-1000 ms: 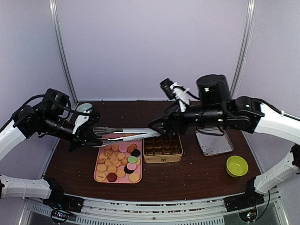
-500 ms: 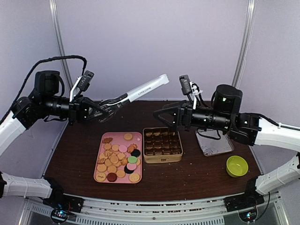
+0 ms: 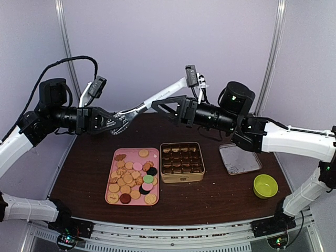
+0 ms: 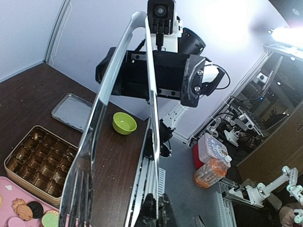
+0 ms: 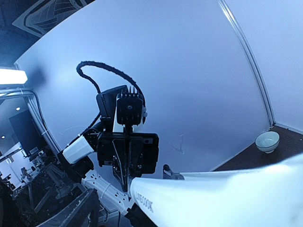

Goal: Pack the cookies
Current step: Adjust the clamp.

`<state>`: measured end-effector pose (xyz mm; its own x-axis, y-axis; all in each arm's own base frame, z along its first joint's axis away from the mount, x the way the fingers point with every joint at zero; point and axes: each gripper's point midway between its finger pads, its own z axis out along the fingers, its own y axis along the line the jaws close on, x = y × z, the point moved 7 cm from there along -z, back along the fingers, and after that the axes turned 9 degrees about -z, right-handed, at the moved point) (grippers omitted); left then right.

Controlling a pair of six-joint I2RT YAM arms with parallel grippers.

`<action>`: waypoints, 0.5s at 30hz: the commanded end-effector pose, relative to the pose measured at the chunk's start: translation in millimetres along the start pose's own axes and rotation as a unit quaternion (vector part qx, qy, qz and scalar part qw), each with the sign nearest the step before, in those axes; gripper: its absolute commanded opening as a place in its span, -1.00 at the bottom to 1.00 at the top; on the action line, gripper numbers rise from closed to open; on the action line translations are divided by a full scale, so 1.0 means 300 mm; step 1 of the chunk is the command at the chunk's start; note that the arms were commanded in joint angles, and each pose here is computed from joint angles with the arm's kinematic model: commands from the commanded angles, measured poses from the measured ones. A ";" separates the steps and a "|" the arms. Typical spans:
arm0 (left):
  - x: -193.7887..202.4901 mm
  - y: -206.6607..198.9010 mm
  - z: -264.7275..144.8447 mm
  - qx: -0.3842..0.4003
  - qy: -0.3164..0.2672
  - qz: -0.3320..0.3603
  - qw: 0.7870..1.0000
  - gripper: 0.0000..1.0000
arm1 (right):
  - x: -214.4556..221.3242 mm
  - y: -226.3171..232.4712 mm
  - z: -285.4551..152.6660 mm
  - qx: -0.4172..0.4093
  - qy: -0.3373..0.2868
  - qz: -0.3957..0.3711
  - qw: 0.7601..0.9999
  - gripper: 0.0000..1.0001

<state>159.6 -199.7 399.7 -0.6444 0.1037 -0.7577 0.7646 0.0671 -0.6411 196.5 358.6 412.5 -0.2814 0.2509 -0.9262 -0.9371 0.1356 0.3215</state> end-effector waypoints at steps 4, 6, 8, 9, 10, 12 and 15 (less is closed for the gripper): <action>-0.034 -0.053 -0.011 0.051 -0.014 0.023 0.998 -1.00 | -0.067 -0.004 -0.015 -0.045 -0.067 0.022 0.997 0.55; -0.037 -0.055 -0.012 0.052 -0.015 0.025 0.998 -1.00 | -0.065 -0.006 -0.008 -0.049 -0.066 0.025 0.996 0.50; -0.038 -0.052 -0.012 0.051 -0.016 0.025 0.998 -1.00 | -0.061 -0.010 0.004 -0.052 -0.063 0.029 0.996 0.47; -0.039 -0.052 -0.012 0.051 -0.017 0.025 0.998 -1.00 | -0.060 -0.013 0.010 -0.055 -0.062 0.033 0.996 0.45; -0.040 -0.053 -0.012 0.052 -0.017 0.025 0.998 -1.00 | -0.058 -0.014 0.015 -0.058 -0.063 0.035 0.996 0.43; -0.043 -0.054 -0.015 0.052 -0.019 0.027 0.998 -1.00 | -0.052 -0.014 0.021 -0.066 -0.067 0.041 0.995 0.39; -0.045 -0.052 -0.020 0.051 -0.020 0.030 0.998 -1.00 | -0.047 -0.009 0.029 -0.082 -0.067 0.049 0.993 0.31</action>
<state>159.5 -198.8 405.6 -0.6746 0.0933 -0.7322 0.7364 0.0174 -0.6763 210.1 358.2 421.7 -0.3256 0.3766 -0.8673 -0.9312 0.0314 0.3632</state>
